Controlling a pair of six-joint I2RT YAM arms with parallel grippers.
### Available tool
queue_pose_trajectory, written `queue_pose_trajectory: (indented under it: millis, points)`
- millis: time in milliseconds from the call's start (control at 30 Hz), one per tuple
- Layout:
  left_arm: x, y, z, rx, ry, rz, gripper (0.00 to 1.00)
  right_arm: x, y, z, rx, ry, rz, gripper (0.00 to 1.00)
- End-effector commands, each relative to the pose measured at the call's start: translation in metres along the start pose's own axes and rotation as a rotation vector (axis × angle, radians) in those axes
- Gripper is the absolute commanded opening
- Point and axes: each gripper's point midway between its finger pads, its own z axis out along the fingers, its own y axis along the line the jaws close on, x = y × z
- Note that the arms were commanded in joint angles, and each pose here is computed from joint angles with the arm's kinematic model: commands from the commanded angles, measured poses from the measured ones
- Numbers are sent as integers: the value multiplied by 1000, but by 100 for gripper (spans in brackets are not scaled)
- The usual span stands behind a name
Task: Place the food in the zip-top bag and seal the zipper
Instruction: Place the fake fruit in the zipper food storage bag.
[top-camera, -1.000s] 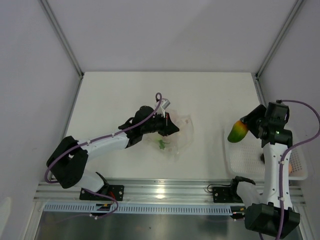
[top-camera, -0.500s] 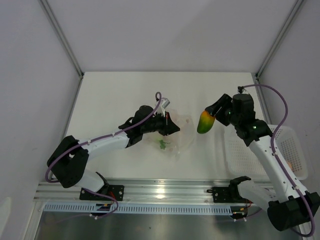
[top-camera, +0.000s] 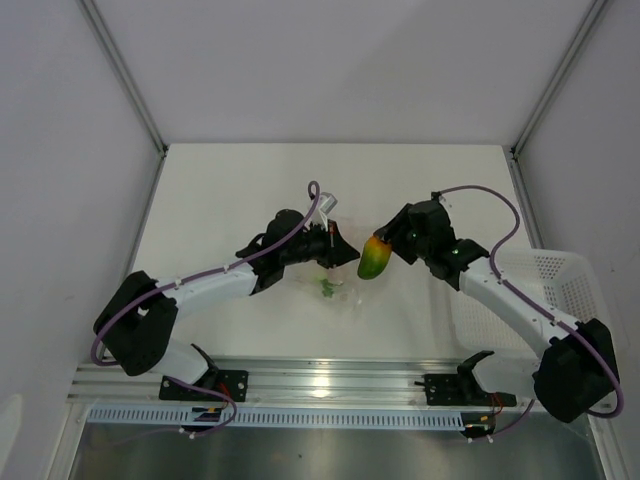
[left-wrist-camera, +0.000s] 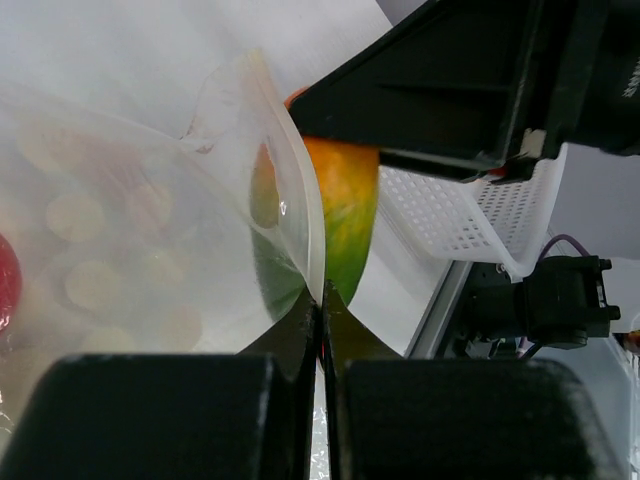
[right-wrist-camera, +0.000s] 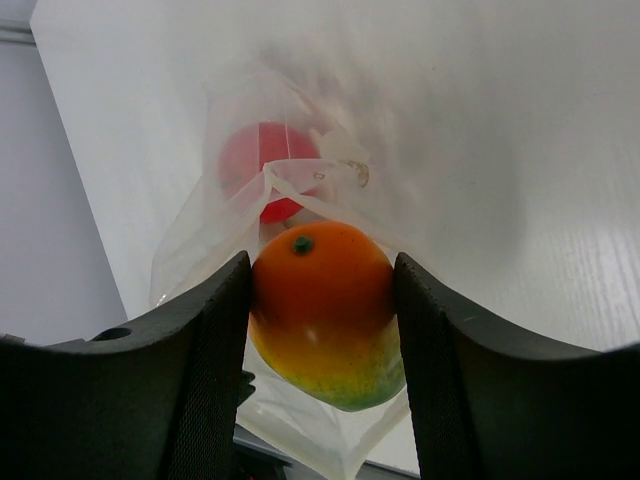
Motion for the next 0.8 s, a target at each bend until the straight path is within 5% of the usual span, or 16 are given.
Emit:
queue_pose_trajectory:
  millis: [0,133,233,267,400,767]
  points:
    - [-17,-14,-6,57,-54,15,1,-3,17,13,-33,-55,65,0]
    - [-18,-13,-8,56,-59,15,0,12,21,23,-37,-19,72,2]
    - [-18,-12,-10,55,-63,14,1,21,19,26,-27,1,63,12]
    - [-18,-11,-11,54,-64,13,1,21,17,27,-22,1,61,30]
    - [-19,-11,-12,56,-70,11,1,23,16,25,-15,11,46,68]
    - [-18,-11,-12,59,-68,8,1,18,16,14,14,9,-31,79]
